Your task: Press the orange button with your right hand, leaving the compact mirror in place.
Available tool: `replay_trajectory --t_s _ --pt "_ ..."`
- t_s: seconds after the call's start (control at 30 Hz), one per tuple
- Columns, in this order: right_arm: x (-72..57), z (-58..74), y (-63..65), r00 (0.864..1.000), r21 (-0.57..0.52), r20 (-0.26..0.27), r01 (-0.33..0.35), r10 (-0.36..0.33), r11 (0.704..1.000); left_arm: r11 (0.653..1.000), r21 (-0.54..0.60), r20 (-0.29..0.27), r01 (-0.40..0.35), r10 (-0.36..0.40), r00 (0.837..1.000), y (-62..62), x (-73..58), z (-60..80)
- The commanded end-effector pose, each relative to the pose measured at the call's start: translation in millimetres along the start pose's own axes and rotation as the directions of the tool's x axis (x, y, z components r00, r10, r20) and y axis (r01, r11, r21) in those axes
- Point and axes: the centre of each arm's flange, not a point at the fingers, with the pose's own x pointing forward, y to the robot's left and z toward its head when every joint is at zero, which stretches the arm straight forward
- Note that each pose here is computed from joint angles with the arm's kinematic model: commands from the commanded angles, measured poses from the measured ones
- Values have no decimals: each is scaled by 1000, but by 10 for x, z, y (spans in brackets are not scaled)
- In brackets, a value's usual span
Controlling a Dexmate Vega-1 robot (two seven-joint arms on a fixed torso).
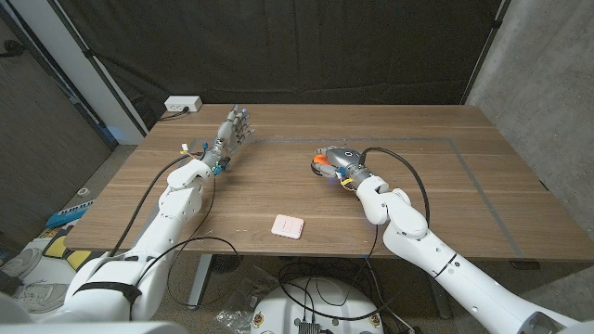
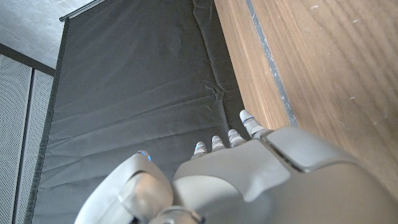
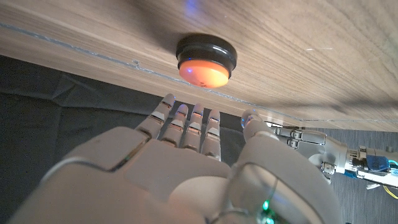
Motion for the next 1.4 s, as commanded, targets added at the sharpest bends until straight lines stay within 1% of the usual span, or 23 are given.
replay_trajectory --t_s 0.03,0.33,0.53,0.8,1.0,1.2,1.33,1.4 --pt "37 -55 120 998 11 -25 -56 57 998 1000 1 -3 1 -1 1000 10 8 -4" --pt "79 -106 180 992 31 -53 -110 112 993 1000 1 -1 6 -6 1000 20 39 -1" --pt "100 -122 219 988 40 -63 -138 140 990 1000 -1 -2 3 -3 1000 35 55 -11" --pt "145 -130 296 981 52 -61 -183 186 982 1000 -1 -9 4 -4 1000 58 77 -36" --pt "184 -134 374 970 64 -65 -230 234 971 1000 -3 -13 2 -2 1000 74 82 -57" --pt "218 -138 472 953 74 -75 -290 295 954 1000 -3 -16 -1 1 1000 91 81 -65" --pt "231 -161 504 946 80 -81 -309 315 948 1000 -3 -17 0 0 1000 96 83 -68" --pt "234 -176 503 945 85 -86 -307 314 948 1000 -3 -17 0 0 1000 99 87 -66"
